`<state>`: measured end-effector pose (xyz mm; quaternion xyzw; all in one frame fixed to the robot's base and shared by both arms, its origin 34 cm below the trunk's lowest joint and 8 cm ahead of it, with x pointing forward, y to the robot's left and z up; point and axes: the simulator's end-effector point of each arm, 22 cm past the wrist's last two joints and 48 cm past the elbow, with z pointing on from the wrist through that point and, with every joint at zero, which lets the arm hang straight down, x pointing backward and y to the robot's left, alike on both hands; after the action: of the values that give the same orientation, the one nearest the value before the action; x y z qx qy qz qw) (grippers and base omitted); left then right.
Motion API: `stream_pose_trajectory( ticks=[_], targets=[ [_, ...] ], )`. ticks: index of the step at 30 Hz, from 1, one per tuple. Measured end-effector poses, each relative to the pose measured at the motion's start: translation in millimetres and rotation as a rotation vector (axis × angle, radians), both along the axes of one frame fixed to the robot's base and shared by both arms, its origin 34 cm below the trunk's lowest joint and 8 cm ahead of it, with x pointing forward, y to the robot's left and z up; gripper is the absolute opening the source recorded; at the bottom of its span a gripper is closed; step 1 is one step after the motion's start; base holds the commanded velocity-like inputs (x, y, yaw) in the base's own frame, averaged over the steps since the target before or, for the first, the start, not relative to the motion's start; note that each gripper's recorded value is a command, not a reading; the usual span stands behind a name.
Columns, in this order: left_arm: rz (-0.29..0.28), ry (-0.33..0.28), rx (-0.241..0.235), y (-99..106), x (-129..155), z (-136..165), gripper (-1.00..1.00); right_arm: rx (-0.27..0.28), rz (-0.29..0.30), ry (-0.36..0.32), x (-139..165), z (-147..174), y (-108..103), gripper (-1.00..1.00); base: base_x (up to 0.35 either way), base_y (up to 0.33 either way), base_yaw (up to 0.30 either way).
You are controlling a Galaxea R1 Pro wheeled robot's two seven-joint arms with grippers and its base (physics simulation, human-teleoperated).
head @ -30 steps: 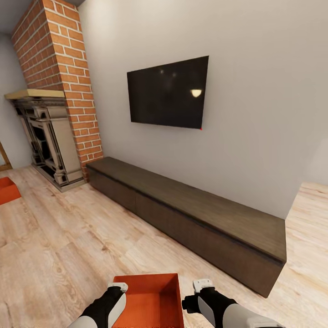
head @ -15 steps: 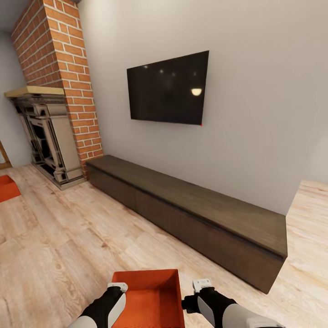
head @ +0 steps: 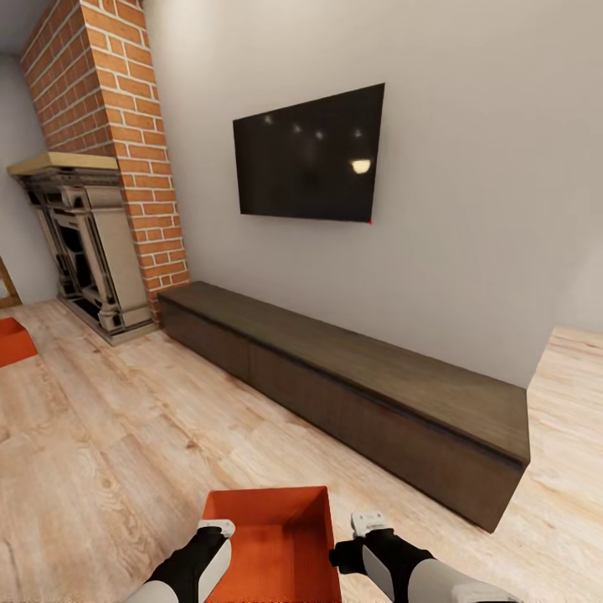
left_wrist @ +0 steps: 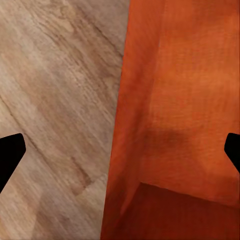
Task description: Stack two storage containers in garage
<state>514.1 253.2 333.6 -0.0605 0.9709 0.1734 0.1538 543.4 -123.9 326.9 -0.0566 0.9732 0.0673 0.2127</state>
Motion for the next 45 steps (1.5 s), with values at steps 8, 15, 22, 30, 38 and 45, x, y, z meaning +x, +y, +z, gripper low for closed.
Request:
stream_pose_trajectory(
  ticks=[8, 15, 22, 30, 38, 45],
  targets=[
    [0.000, -0.001, 0.001, 1, -4, -18, 1.00, 0.009, 0.003, -0.004, -4, -17, 2, 1.00, 0.000, 0.000, 0.000],
    [0.000, -0.001, 0.001, 1, -8, -33, 1.00, 0.008, 0.003, -0.004, -8, -33, 2, 1.00, 0.000, 0.000, 0.000],
    [0.000, -0.002, 0.001, 1, -13, -49, 1.00, 0.008, 0.002, -0.005, -12, -49, 1, 1.00, 0.000, 0.000, 0.000],
    [0.000, 0.022, 0.000, 0, -19, -64, 1.00, 0.008, 0.002, 0.019, -19, -65, 1, 1.00, 0.000, 0.000, 0.000],
    [0.000, 0.055, 0.001, 1, -27, -79, 1.00, 0.008, 0.002, 0.051, -28, -80, 1, 1.00, 0.000, 0.000, 0.000],
    [0.001, 0.082, 0.001, 1, -34, -91, 1.00, 0.008, 0.002, 0.080, -35, -93, 1, 1.00, 0.000, 0.000, 0.000]
  ],
)
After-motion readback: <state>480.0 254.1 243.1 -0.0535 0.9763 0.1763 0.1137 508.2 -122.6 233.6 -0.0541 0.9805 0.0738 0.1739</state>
